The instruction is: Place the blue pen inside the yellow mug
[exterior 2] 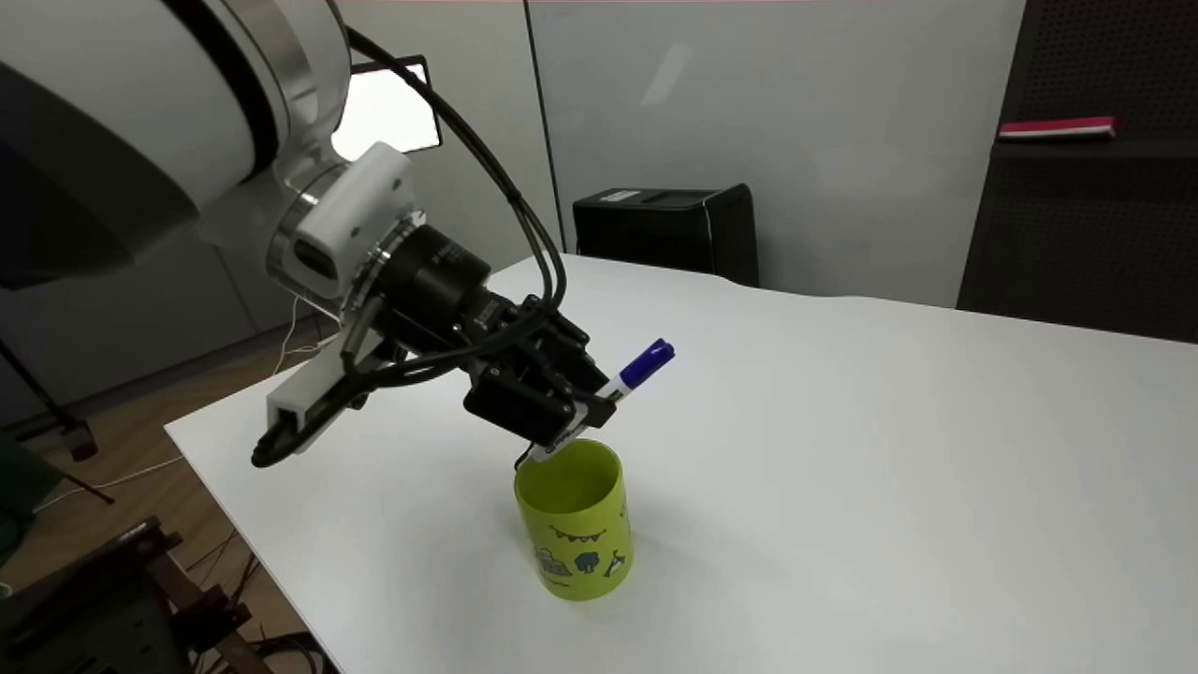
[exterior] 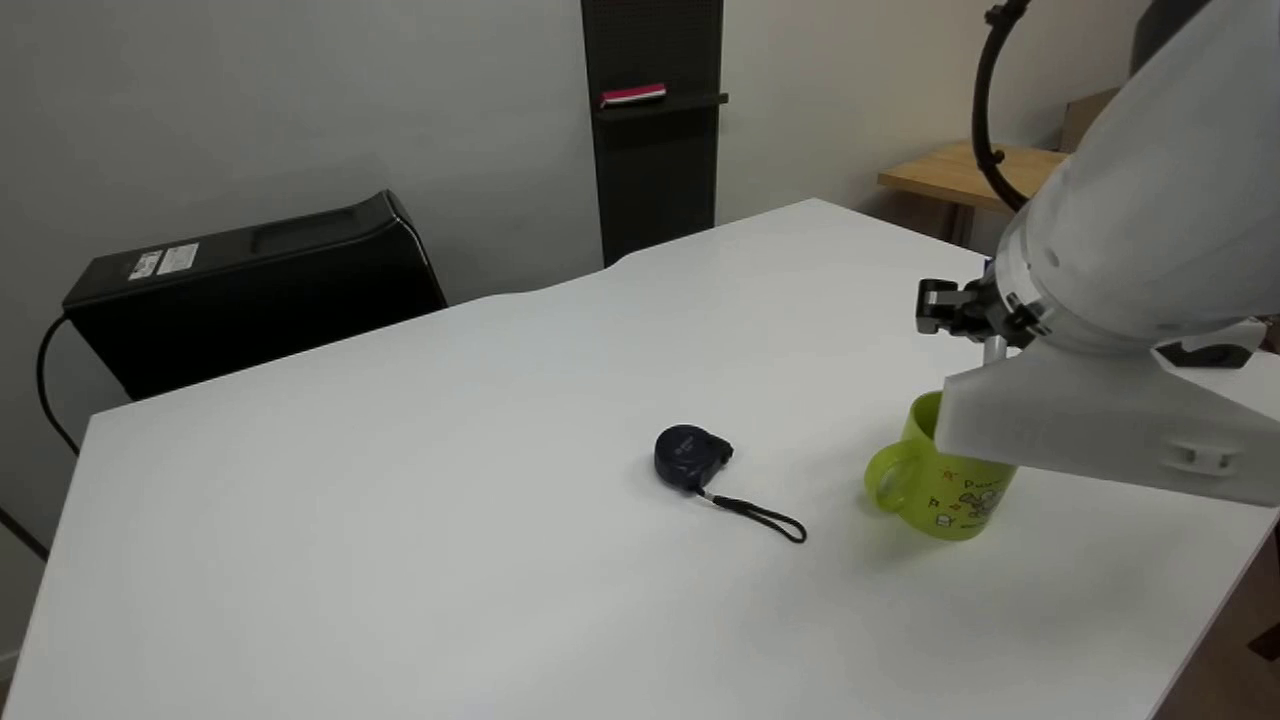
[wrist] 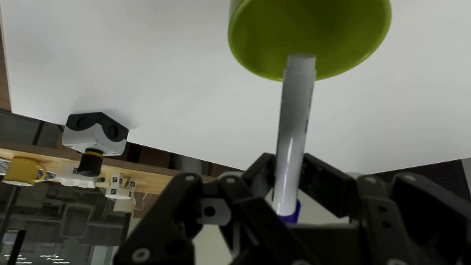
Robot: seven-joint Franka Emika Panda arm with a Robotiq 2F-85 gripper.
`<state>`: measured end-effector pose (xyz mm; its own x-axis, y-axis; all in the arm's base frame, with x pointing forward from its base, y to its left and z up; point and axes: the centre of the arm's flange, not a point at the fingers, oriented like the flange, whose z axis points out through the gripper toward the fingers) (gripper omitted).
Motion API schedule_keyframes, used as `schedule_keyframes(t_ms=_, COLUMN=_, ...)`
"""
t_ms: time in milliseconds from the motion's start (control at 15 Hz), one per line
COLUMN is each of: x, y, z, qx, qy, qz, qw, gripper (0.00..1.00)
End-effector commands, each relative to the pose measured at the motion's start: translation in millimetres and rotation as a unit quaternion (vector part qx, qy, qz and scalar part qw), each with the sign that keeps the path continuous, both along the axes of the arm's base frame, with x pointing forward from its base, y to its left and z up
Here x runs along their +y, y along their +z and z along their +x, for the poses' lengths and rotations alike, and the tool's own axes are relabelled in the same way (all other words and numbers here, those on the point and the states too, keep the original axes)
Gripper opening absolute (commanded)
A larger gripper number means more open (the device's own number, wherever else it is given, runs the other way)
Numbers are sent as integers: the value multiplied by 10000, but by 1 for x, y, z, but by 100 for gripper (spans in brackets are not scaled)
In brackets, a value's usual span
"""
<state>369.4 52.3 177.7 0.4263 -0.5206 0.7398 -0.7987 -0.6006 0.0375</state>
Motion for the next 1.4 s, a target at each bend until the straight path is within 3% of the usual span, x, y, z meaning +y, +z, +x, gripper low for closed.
schedule_keyframes(t_ms=0, x=-5, y=-10, z=5, qx=-238, qy=-40, qz=-12, qw=9997, gripper=6)
schedule_keyframes(t_ms=467, x=-3, y=-13, z=22, qx=-283, qy=-50, qz=-93, qw=9995, gripper=6)
schedule_keyframes(t_ms=1333, x=0, y=-30, z=19, qx=-116, qy=-153, qz=-158, qw=9997, gripper=6)
